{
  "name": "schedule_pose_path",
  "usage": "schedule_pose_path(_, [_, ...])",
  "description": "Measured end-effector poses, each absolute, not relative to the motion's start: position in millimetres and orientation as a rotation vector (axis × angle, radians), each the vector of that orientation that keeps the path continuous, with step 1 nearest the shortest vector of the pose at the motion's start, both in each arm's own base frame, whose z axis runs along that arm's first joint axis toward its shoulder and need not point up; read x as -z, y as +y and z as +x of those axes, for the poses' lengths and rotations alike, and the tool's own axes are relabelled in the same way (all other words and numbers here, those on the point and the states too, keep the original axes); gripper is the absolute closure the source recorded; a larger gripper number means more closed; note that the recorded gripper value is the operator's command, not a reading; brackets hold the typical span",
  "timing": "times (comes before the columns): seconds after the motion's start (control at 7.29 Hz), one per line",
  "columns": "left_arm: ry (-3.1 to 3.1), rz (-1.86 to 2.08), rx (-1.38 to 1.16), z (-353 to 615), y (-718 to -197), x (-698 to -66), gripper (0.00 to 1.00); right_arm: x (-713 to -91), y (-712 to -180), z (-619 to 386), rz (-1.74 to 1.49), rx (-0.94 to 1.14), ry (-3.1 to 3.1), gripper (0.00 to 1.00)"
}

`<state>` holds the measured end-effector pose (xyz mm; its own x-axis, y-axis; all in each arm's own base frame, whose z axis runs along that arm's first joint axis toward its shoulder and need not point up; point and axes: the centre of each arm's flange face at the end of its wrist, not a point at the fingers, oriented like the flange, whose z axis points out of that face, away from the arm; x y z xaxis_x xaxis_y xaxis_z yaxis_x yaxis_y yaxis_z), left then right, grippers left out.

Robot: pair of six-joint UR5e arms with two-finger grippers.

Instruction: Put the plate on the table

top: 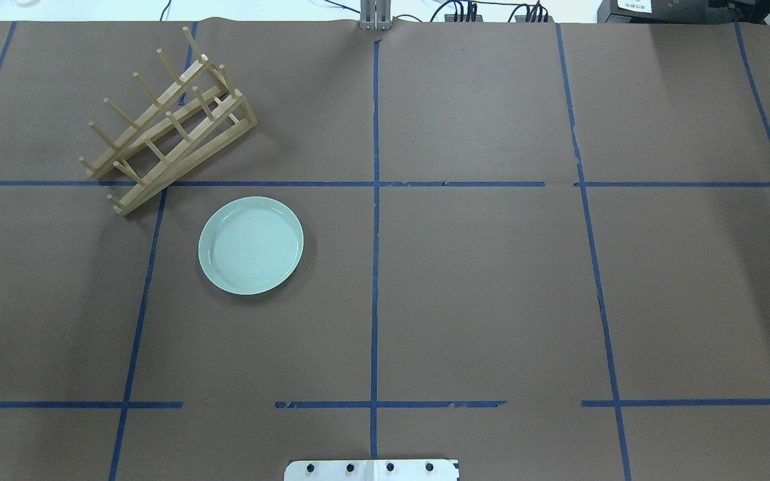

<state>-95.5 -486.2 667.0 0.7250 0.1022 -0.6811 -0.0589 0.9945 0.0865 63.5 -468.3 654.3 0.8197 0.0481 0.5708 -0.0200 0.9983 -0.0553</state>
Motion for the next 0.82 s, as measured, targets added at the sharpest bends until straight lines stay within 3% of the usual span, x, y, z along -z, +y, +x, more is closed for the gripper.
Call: schedule_pose_path(0.82, [0.752,0.067,-0.093,-95.7,-489.3,-664.7,0.0,-654.3,-468.3,63.3,-0.048,-0.036,-0.609,0.0])
